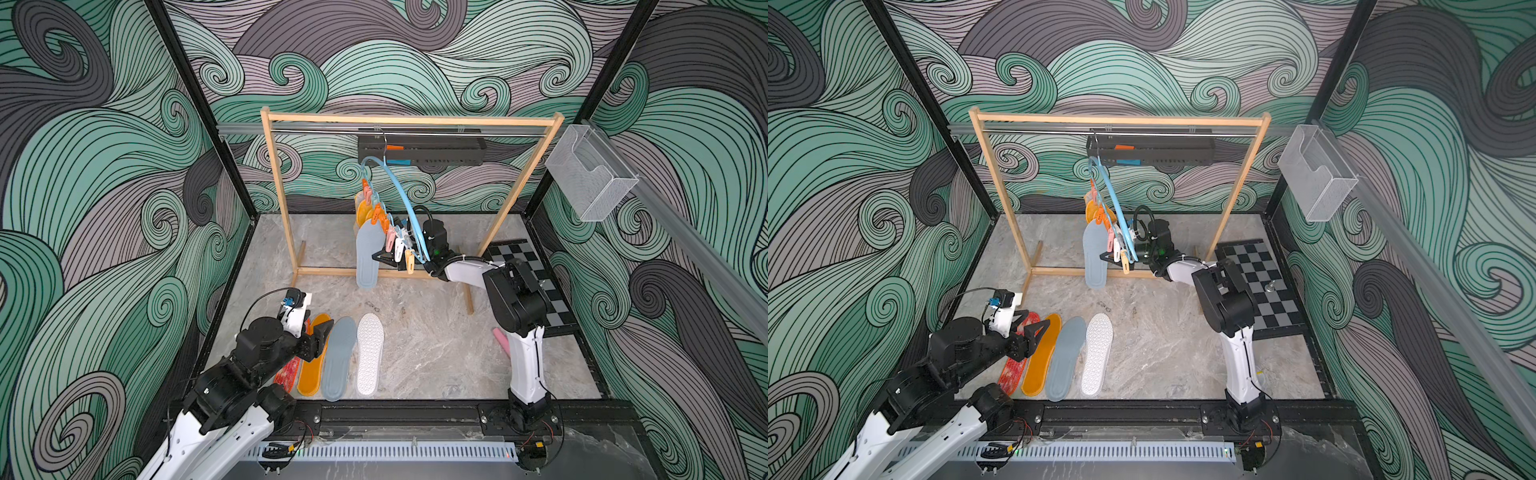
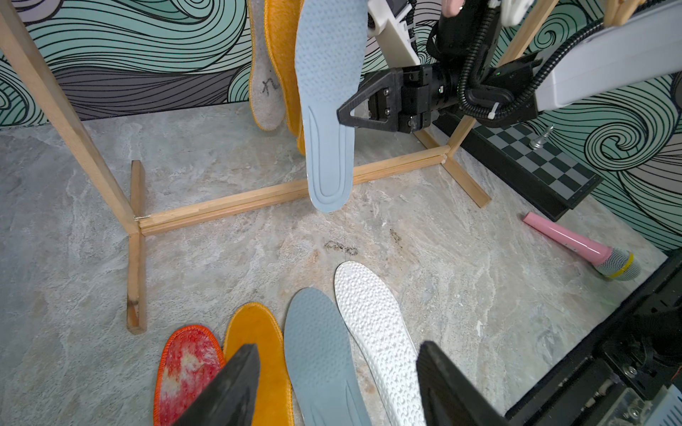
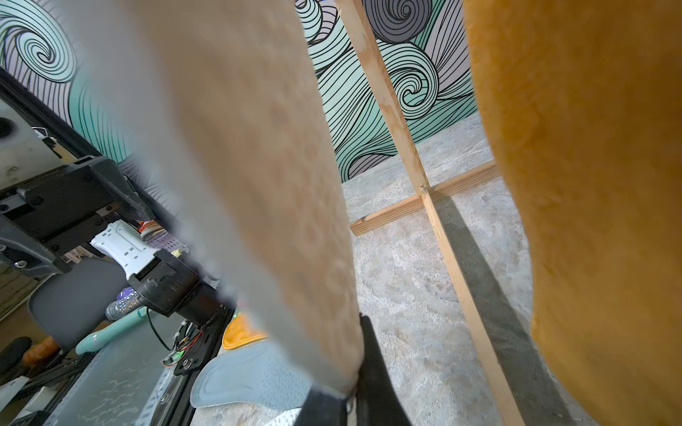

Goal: Take the shoe insoles off the hanger
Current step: Remove the insole from the hanger.

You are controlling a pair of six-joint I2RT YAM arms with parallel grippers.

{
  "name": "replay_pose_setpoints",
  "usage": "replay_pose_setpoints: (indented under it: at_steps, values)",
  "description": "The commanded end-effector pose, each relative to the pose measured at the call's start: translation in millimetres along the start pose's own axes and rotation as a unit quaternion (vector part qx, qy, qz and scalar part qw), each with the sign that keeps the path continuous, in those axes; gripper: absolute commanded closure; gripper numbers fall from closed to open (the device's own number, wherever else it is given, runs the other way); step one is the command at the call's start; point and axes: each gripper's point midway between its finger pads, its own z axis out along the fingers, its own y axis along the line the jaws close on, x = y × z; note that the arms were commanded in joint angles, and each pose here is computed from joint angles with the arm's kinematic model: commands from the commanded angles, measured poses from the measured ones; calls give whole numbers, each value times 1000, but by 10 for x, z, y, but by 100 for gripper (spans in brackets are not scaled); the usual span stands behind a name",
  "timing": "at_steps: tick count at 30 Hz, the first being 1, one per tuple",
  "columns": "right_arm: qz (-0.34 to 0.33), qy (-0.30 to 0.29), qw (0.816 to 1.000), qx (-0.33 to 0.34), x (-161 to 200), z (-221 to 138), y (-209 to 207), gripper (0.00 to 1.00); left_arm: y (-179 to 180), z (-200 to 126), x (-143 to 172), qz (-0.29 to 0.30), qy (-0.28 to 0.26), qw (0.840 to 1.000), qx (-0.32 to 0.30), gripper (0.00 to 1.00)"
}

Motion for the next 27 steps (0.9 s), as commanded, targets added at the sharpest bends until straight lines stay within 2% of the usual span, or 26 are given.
replay_pose_setpoints:
  at_steps: [1,8,15,21,26,27]
  values:
    - [-25,-6,999,-25,-134,-83,181,100,-133,51,-281,14,-20,999,26,30]
    - [-20,-1,999,-34,-98,-164,182,100,-428,418,-1005,56,-2,997,60,28]
    - [-11,6,999,-48,-48,-242,172,100,-433,1060,-1417,127,28,991,41,29]
    - [-10,6,999,-51,-28,-311,139,100,-426,1403,-1690,100,12,987,128,30]
    - [-13,7,998,-56,-31,-315,158,100,-336,1594,-1776,120,-5,979,165,30]
    - [-14,7,998,-56,-39,-328,160,100,-297,1706,-1706,124,5,978,167,30]
